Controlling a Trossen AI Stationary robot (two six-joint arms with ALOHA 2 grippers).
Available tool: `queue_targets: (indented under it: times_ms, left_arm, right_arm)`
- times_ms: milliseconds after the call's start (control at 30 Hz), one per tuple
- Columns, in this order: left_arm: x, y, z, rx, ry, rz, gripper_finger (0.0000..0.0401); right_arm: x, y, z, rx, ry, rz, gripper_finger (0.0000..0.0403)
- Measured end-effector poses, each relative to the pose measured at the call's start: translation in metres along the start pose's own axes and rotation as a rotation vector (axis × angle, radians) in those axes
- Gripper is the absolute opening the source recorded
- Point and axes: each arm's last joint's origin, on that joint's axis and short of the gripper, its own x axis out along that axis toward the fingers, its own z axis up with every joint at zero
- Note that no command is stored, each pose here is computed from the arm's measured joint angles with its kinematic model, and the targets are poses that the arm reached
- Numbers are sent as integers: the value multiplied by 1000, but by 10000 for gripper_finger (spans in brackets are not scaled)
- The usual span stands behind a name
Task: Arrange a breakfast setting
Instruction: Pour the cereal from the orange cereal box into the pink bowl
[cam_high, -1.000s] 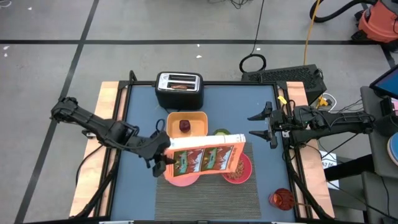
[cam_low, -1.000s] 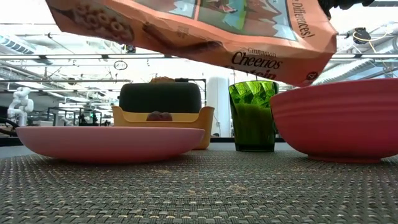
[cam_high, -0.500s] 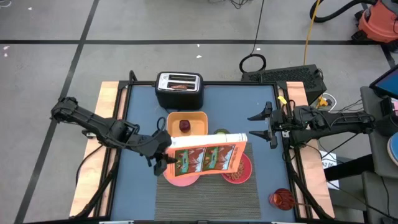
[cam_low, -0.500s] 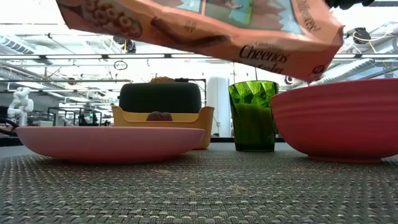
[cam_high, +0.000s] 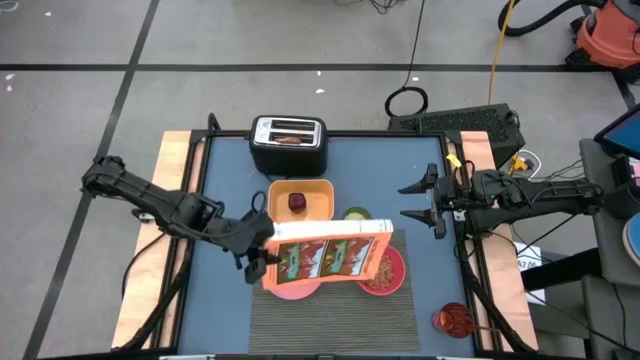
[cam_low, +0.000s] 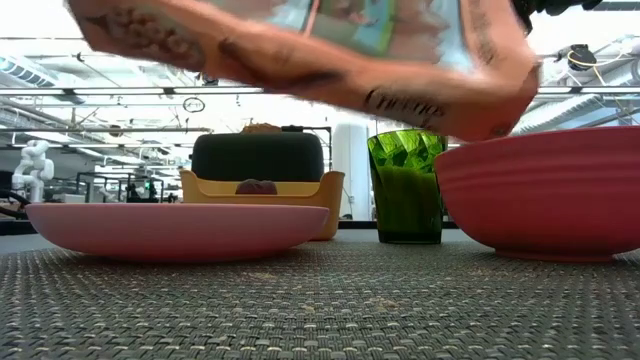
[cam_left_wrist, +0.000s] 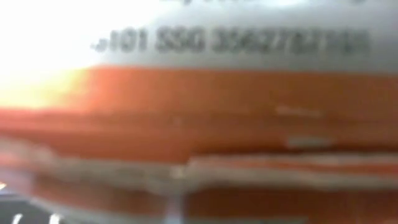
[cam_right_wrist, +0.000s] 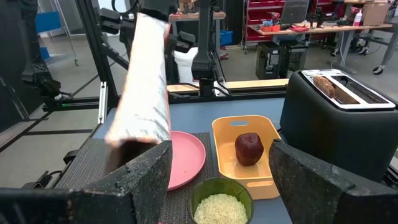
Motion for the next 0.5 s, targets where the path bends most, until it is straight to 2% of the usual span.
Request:
queue_targets:
  times_ms: [500]
  left_arm:
    - [-1,0,1,-10,-13,-4,186]
  right_arm:
    - [0,0,0,0,0,0,258]
